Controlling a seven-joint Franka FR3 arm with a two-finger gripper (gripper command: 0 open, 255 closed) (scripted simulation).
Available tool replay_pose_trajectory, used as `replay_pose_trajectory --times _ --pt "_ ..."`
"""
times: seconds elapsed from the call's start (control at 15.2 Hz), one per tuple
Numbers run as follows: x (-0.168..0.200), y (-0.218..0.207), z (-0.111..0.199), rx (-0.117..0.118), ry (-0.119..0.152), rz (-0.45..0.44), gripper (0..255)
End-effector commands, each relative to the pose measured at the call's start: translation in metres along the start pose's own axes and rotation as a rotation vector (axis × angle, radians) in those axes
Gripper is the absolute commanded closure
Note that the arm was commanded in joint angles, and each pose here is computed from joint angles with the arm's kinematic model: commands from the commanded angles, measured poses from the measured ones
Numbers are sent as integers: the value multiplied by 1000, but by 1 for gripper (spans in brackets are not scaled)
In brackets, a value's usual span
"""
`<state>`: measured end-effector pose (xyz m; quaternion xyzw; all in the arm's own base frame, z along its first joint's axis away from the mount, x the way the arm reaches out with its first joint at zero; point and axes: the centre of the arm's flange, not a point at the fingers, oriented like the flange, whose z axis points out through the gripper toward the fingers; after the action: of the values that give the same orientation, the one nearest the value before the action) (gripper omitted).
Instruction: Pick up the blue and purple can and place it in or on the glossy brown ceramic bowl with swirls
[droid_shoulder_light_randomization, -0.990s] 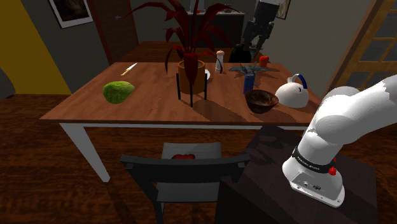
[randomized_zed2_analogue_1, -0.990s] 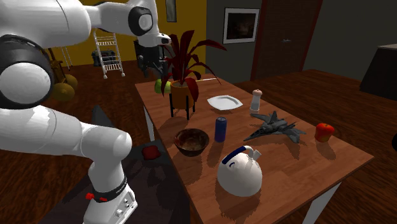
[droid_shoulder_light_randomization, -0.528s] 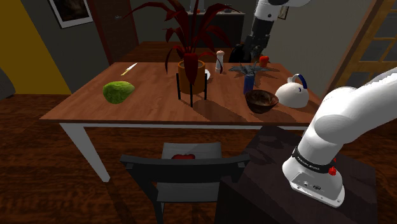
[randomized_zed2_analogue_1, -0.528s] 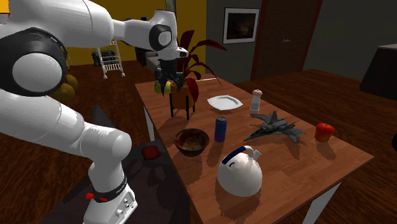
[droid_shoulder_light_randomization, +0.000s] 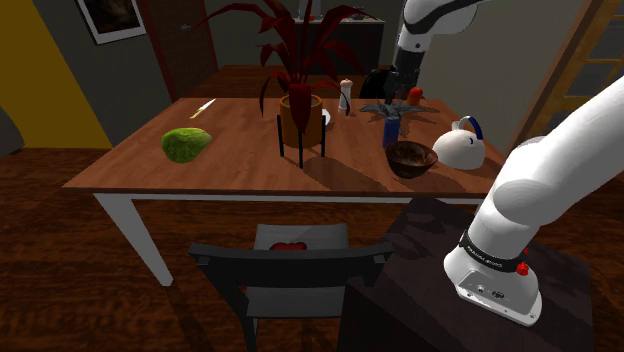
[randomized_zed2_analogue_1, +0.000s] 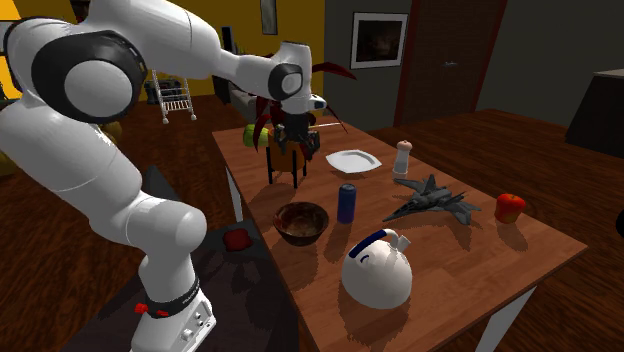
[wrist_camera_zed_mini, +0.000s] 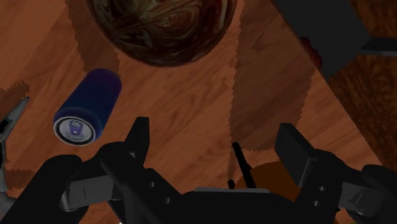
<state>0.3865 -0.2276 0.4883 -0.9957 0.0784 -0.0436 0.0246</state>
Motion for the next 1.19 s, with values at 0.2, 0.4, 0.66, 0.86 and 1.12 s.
replay_pose_trajectory --times 0.2,0.4,0.66,0.86,1.12 --pt "21 50 38 -16 -21 -4 0" --pt "34 80 60 -24 -33 -5 0" --pt "51 120 89 -36 -50 -8 0" --pt "63 150 110 -45 -63 -10 0" --pt "66 160 133 -47 -67 -10 0"
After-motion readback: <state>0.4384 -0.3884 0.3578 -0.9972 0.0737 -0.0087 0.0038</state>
